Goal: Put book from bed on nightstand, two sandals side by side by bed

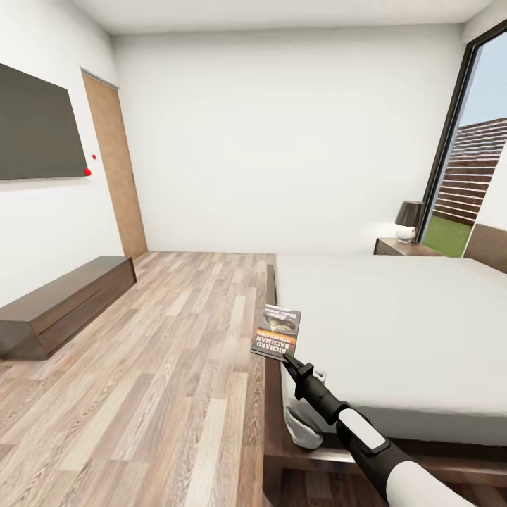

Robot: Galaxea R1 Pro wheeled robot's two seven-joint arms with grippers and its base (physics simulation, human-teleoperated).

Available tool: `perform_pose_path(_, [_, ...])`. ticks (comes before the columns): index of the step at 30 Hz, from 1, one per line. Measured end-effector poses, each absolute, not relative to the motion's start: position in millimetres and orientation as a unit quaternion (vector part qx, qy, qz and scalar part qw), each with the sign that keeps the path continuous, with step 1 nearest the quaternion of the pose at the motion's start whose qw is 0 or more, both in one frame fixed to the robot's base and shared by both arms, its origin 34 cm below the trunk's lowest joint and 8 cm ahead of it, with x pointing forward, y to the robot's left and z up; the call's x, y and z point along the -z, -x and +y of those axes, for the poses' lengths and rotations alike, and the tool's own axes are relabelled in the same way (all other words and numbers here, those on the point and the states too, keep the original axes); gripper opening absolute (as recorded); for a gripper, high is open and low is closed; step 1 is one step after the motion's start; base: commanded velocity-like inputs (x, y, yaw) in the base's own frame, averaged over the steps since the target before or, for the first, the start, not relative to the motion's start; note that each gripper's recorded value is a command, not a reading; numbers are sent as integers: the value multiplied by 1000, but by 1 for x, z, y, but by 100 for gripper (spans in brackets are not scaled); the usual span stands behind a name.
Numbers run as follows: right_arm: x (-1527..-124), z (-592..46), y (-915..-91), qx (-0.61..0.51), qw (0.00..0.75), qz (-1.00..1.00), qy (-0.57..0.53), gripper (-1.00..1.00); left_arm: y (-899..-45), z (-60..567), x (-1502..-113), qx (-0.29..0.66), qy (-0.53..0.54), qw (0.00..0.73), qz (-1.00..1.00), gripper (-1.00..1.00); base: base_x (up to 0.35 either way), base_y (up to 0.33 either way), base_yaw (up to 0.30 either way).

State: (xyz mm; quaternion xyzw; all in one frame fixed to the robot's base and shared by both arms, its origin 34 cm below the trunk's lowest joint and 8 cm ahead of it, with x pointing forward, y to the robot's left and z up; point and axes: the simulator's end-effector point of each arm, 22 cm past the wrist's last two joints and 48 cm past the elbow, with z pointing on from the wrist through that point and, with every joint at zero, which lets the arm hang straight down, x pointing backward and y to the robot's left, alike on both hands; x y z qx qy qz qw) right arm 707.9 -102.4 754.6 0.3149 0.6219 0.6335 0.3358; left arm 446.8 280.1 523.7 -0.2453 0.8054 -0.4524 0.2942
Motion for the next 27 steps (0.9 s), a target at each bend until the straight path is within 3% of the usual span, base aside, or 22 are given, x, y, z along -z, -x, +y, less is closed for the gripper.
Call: perform_pose_path(27, [-754, -100, -707, -633, 334, 624, -313, -100, -447, 281, -524, 452, 245, 294, 805, 100, 90, 107, -2])
